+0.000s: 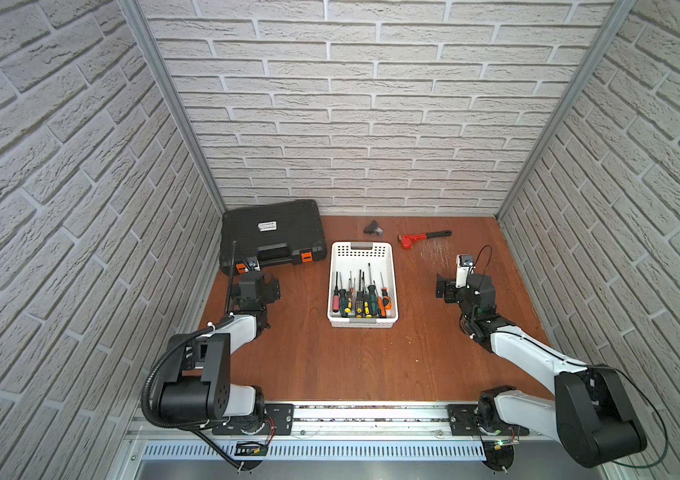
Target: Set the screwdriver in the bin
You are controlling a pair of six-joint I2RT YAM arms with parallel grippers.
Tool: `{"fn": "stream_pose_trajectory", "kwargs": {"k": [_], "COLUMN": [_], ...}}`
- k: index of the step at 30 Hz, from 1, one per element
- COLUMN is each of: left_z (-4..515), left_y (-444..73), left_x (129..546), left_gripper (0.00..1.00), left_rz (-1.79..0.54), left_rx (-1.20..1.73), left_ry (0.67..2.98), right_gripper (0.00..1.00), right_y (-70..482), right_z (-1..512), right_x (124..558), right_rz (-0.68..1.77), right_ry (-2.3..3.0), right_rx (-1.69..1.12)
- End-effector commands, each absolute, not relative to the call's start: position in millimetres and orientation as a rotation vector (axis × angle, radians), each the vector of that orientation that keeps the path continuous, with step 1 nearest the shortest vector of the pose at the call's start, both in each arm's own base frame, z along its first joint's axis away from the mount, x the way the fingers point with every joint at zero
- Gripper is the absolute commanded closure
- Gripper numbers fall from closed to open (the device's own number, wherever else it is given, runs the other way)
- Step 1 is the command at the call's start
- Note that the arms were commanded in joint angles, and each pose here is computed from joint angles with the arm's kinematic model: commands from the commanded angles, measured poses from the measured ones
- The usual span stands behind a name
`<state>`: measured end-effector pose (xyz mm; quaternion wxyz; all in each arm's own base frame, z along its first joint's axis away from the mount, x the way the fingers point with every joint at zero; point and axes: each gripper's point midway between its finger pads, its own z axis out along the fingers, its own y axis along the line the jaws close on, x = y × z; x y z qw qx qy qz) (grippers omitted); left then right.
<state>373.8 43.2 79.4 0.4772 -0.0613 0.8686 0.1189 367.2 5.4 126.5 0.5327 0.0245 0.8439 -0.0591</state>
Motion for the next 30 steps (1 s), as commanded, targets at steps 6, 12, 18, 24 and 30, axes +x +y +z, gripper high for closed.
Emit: {"fn": "stream_pose_trajectory", "kwargs": {"k": [6,12,18,24,30], "left_z": [95,90,90,90,90], "left_y": [48,45,46,46,46], "left_x": [393,393,394,394,394], "left_gripper": [0.02,0.02,0.02,0.02,0.02], "left_rz": [0.225,0.212,0.206,0.204,0.205], "left_rx": [-0.141,-0.121,-0.123,-0.124,-0.125], "left_ry": [1.918,1.912,1.911,1.911,1.910], "right_gripper": [0.01,0.00,0.00,0.00,0.00], "right_y": [0,5,6,0,5], "right_z": [153,128,102,96,96], "right_x": [374,367,376,382,384], "right_rz": [-0.092,-0.058,-0.044,-0.053,-0.034], "right_ry": [1.877,1.864,1.833,1.923,1.935], "right_rx": [0.047,0.028,0.032,0.062,0.027]}}
